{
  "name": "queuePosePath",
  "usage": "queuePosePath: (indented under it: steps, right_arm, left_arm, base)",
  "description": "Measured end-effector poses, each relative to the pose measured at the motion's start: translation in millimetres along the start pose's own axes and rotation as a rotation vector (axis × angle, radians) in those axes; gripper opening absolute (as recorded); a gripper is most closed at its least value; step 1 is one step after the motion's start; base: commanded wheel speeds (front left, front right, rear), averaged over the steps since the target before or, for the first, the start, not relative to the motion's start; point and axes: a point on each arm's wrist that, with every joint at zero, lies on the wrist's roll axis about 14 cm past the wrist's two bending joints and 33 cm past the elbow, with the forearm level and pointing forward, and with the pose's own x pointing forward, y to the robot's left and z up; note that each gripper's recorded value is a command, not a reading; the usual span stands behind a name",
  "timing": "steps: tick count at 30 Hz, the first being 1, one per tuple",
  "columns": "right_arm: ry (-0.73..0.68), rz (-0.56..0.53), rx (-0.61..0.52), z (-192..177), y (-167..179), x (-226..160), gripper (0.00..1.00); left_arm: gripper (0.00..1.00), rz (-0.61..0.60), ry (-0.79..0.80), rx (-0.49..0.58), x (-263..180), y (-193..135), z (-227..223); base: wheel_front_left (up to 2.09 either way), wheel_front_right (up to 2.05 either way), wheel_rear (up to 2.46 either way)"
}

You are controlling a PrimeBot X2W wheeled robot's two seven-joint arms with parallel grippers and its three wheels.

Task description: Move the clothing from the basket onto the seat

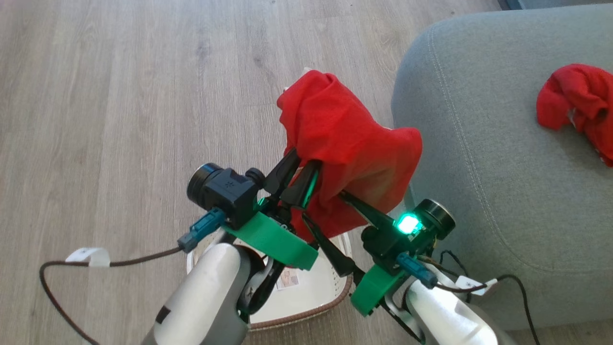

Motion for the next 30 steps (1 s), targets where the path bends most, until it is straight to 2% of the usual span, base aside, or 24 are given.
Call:
queuePosePath:
  steps: [3,11,26,27,28,30]
  right_arm:
    - [0.004,-0.001,-0.015,-1,-1,-1,1.0]
    - [0.002,-0.093,-0.029,1,-32,-4,1.0]
    - [-0.004,-0.137,-0.041,3,-60,13,1.0]
    - [0.0,-0.14,-0.037,1,-62,14,0.36]
    - [0.0,-0.147,-0.029,0,-64,14,0.0]
    - [-0.001,-0.157,-0.013,0,-67,15,0.0]
  left_arm:
    - [0.0,-0.001,-0.002,0.002,0,-1,1]
    - [0.0,-0.017,0.012,0.002,-2,-7,-3]
    - [0.0,-0.028,0.089,-0.015,-9,-7,-29]
    - [0.0,-0.027,0.092,-0.015,-10,-7,-30]
    - [0.0,-0.02,0.097,-0.015,-11,-4,-32]
    - [0.0,-0.01,0.098,-0.021,-11,-2,-32]
  base:
    - [0.0,0.0,0.0]
    - [0.0,0.0,0.0]
    - [0.0,0.0,0.0]
    - [0.0,0.0,0.0]
    - [0.0,0.0,0.0]
    - [0.0,0.0,0.0]
